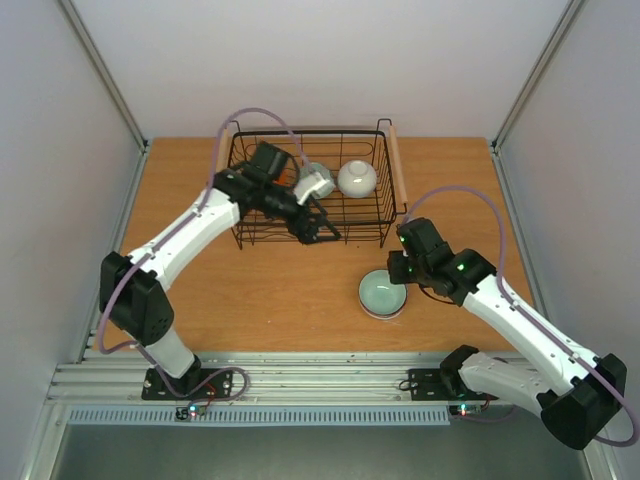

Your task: Load the bowls into the dish rack

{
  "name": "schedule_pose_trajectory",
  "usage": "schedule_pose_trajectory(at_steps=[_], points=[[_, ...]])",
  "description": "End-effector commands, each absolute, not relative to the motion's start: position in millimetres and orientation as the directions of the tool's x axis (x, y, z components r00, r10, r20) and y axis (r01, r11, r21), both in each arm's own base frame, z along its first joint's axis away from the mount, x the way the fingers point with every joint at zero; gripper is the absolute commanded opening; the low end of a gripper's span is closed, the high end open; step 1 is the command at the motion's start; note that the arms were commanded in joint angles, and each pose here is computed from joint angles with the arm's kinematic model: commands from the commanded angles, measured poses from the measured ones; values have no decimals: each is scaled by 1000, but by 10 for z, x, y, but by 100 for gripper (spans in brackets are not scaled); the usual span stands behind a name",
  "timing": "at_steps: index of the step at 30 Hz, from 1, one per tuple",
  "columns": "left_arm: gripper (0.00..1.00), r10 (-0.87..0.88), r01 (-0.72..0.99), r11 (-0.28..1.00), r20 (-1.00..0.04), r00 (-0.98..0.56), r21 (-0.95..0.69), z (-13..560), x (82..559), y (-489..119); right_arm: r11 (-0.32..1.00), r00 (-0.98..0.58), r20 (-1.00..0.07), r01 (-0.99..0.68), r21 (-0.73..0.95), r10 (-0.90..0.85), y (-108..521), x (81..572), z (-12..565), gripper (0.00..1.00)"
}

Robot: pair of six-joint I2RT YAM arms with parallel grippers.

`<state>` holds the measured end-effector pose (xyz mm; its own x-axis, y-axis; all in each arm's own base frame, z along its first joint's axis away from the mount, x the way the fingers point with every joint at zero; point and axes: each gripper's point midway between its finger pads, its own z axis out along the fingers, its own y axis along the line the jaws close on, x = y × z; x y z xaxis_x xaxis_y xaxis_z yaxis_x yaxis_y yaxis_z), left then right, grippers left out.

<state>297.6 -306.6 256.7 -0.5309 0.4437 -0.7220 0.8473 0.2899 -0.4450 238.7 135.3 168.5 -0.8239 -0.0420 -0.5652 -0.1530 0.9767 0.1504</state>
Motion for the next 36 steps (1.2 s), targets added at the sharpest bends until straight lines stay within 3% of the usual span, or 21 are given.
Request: schedule_pose_trajectory(at_steps=[1,13,21,24,28,36], points=[[99,557,873,249,-676,-483,-419,2422,2616,-3438,996,-805,-592,-12,87,42,1048,2343,1740,43],[99,782,942,313,-529,-330,-124,1525,2447,-3853,993,-760,-640,63,99,112,848,2250,1775,43],[91,824,932,360,-457,-334,-32,1206,2555,-4005,993,-756,-647,31,114,98,903,2263,1788,44],[85,824,929,368,-453,-341,-30,1181,2594,-4055,993,-758,-646,22,115,91,914,2261,1777,44],[69,820,930,364,-455,-346,-51,1186,2569,-4091,994,-760,-644,13,110,82,915,2250,1754,44],[58,824,935,346,-452,-343,-78,1193,2490,-4134,994,-763,-642,3,114,76,944,2264,1741,45]])
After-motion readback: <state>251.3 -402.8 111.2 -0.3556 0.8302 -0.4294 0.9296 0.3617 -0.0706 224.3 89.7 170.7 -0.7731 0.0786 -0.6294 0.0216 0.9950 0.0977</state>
